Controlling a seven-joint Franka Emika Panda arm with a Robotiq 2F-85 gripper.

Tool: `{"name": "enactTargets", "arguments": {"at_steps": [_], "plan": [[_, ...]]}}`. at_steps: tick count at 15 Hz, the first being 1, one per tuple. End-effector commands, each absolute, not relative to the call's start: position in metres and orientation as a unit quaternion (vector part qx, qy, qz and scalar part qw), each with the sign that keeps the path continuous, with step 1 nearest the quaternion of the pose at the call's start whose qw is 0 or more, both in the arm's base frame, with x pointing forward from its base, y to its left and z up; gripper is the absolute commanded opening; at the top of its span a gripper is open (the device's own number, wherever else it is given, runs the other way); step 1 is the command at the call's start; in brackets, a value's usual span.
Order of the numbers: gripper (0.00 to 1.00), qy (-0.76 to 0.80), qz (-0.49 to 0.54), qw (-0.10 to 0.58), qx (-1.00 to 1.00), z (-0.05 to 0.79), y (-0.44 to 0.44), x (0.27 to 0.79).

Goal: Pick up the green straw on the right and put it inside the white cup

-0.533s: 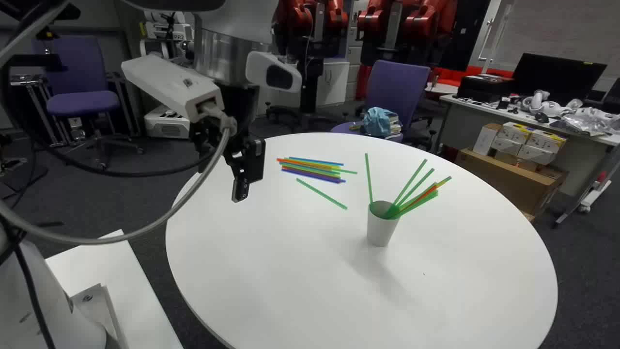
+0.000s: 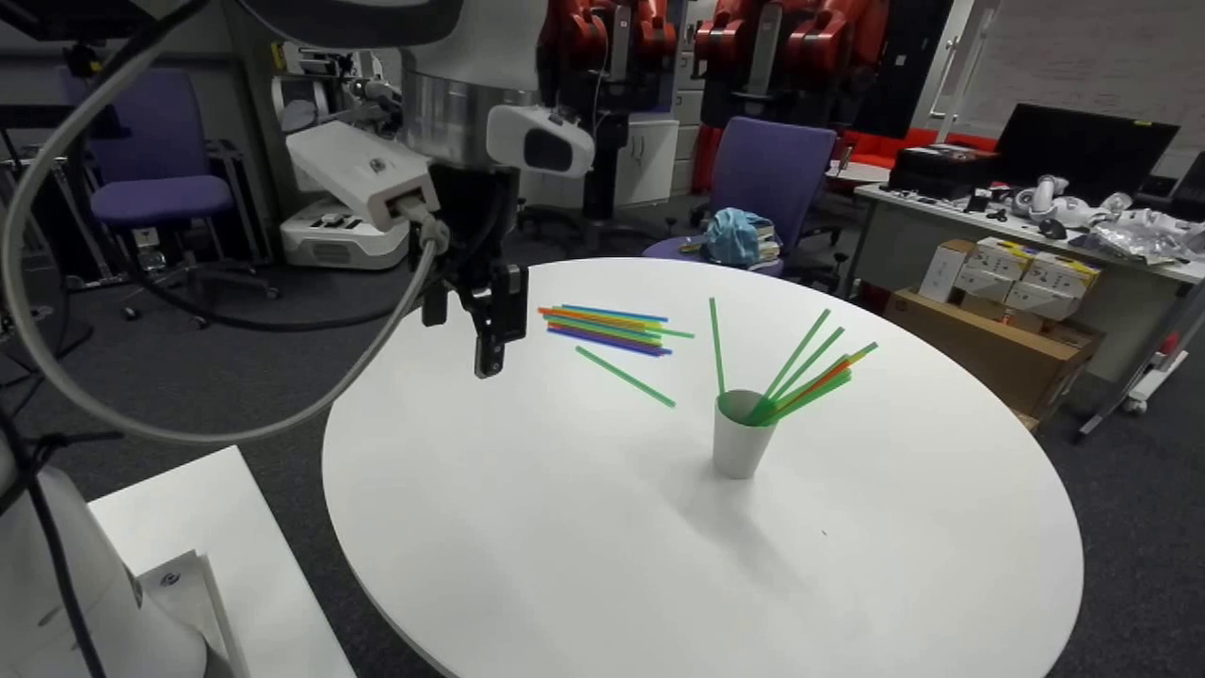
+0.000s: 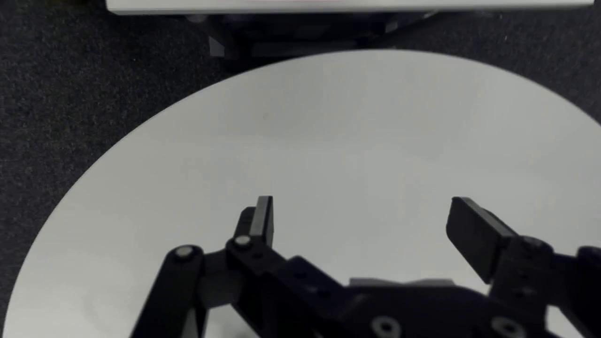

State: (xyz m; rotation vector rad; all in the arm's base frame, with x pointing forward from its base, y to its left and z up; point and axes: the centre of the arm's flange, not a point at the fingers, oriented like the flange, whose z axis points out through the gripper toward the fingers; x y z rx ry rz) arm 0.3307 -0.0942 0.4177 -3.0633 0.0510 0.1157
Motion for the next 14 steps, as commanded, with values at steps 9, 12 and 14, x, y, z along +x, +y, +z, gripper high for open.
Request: {"name": "enactTargets", "arguments": {"at_steps": [9, 12, 14], "plan": [[1.00, 0.333, 0.024, 0.039, -0.942, 0.317, -0.086, 0.500], [1.00, 0.319, 0.033, 0.035, -0.947, 0.307, -0.083, 0.483], [1.00, 0.319, 0.040, 0.034, -0.946, 0.301, -0.082, 0.483]]}}
